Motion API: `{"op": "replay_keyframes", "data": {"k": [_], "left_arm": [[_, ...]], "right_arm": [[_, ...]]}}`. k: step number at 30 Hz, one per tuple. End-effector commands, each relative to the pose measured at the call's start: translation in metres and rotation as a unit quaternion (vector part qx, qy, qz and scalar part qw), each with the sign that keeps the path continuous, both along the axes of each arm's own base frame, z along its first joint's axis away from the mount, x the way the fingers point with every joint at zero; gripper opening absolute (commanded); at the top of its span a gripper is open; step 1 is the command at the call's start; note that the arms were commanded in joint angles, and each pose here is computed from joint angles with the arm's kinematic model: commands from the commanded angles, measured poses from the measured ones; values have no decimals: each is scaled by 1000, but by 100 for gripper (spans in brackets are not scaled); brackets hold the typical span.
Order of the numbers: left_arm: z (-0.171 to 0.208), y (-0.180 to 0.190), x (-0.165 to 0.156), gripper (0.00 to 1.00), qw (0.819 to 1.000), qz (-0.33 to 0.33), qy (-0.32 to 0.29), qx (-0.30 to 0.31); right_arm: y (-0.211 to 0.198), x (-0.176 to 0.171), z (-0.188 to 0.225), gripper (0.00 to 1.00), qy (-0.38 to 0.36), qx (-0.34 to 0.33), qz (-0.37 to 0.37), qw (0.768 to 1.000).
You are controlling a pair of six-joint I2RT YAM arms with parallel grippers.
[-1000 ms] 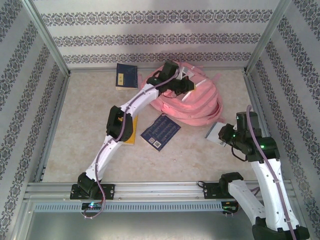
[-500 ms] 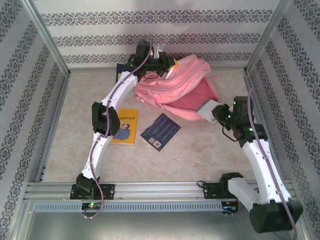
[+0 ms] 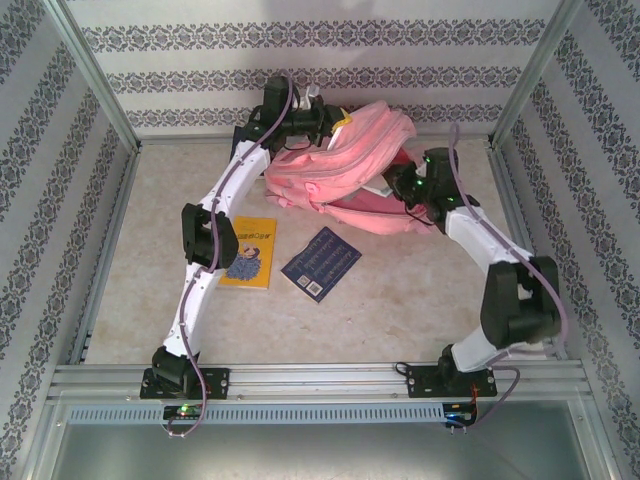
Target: Pack the student bag
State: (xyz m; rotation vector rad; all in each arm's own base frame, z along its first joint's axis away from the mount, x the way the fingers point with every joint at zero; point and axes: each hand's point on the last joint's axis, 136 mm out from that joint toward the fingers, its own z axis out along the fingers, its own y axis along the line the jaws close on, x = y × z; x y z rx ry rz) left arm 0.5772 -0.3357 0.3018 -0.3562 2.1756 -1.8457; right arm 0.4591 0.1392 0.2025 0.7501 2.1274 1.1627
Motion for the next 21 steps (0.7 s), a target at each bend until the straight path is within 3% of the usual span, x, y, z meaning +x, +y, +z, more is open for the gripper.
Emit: {"op": "replay_keyframes", "data": {"k": [1,5,6,8,9,12,21], "left_arm": [[77,11,-6,0,994,-7,-99,-55],[80,13,-3,0,993,-6,-97,-70],[79,14,-2,0,993,-5,-94,-72],[80,18,1,0,993,-1,-94,-73],[78,21,3,0,993,3,-93,-72],[78,30,10,0,993,13,-90,-78],[75,42,19,0,993,26,-84,-82]], "right_arm": [[37,28,21,0,-41,27,37,998],[77,59,-5,0,-16,23,50,998],[90,69,-5,10,-20,27,57,998],[110,82,-11,51,-13,26,68,997],[116,86,-13,65,-13,22,72,997],[110,87,-7,85,-21,-8,59,998],[80,60,31,94,-70,-43,94,992]]}}
